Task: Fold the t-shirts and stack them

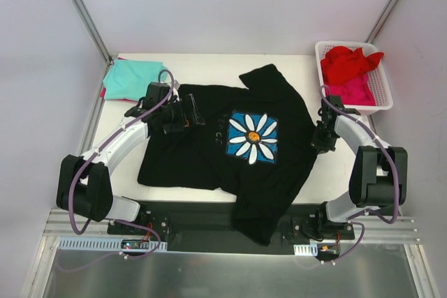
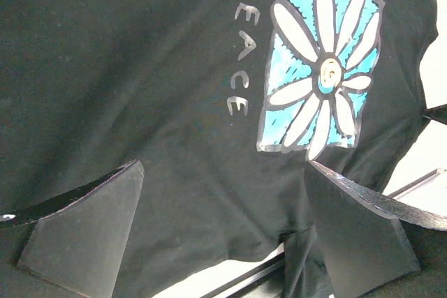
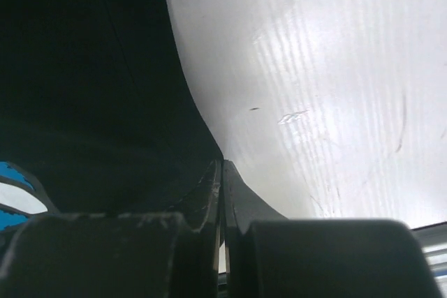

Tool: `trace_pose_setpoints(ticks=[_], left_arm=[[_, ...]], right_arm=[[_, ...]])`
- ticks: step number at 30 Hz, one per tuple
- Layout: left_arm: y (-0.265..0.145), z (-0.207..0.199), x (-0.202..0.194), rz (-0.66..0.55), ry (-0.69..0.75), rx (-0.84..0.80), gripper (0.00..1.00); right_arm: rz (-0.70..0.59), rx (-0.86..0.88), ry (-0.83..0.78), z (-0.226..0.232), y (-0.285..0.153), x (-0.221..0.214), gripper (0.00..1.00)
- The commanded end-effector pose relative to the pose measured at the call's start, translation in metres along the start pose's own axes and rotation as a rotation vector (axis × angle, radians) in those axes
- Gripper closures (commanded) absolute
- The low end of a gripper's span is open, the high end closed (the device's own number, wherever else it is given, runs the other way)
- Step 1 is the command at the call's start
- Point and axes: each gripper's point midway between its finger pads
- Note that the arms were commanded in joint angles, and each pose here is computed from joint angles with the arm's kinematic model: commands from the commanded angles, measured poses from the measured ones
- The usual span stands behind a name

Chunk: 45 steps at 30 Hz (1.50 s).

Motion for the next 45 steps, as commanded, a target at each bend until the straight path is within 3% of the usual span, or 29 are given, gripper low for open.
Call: trace_pose_setpoints(ticks=[1, 15, 19, 23, 24, 28, 31, 39, 45], left_arm=[[-0.014, -0.006, -0.005, -0.011, 0.032, -0.014, 0.01], [-0.016, -0.006, -0.003, -0.019, 0.038, -0.004, 0.01], [-0.015, -0.008, 0.002, -0.026, 0.038, -0.002, 0.01], [-0.018, -0.021, 0.027, -0.096, 0.076, -0.010, 0.01], [-0.019, -0.023, 0.036, -0.126, 0.092, 0.000, 0.01], [-0.022, -0.047, 0.083, -0.250, 0.148, -0.017, 0.01], [-0.014, -0.063, 0.116, -0.319, 0.176, -0.026, 0.01], [0.045, -0.083, 0.167, -0.414, 0.190, -0.120, 0.01], [0.110, -0.065, 0.154, -0.285, 0.092, -0.248, 0.01]], right_arm=[[-0.018, -0.112, 0.039, -0.025, -0.010, 0.003, 0.99], [0.001, -0.331, 0.066, -0.061, -0.007, 0.005, 0.99], [0.002, -0.303, 0.078, -0.056, -0.015, 0.006, 0.97], [-0.100, -0.113, 0.091, -0.024, -0.052, 0.034, 0.77], [-0.124, -0.072, 0.090, -0.016, -0.062, 0.041, 0.68], [-0.204, 0.038, 0.081, 0.005, -0.102, 0.071, 0.53], [-0.264, 0.154, 0.049, 0.028, -0.116, 0.104, 0.50], [-0.298, 0.717, -0.115, 0.141, -0.106, 0.160, 0.50], [-0.158, 0.886, -0.154, 0.196, -0.071, 0.174, 0.47]])
Point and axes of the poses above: each gripper's point midway between its finger pads, its own y axis out along the fingers, its own z axis along the line the jaws close on, x = y × z, and after that the axes turned 7 degrees about -y, right-handed
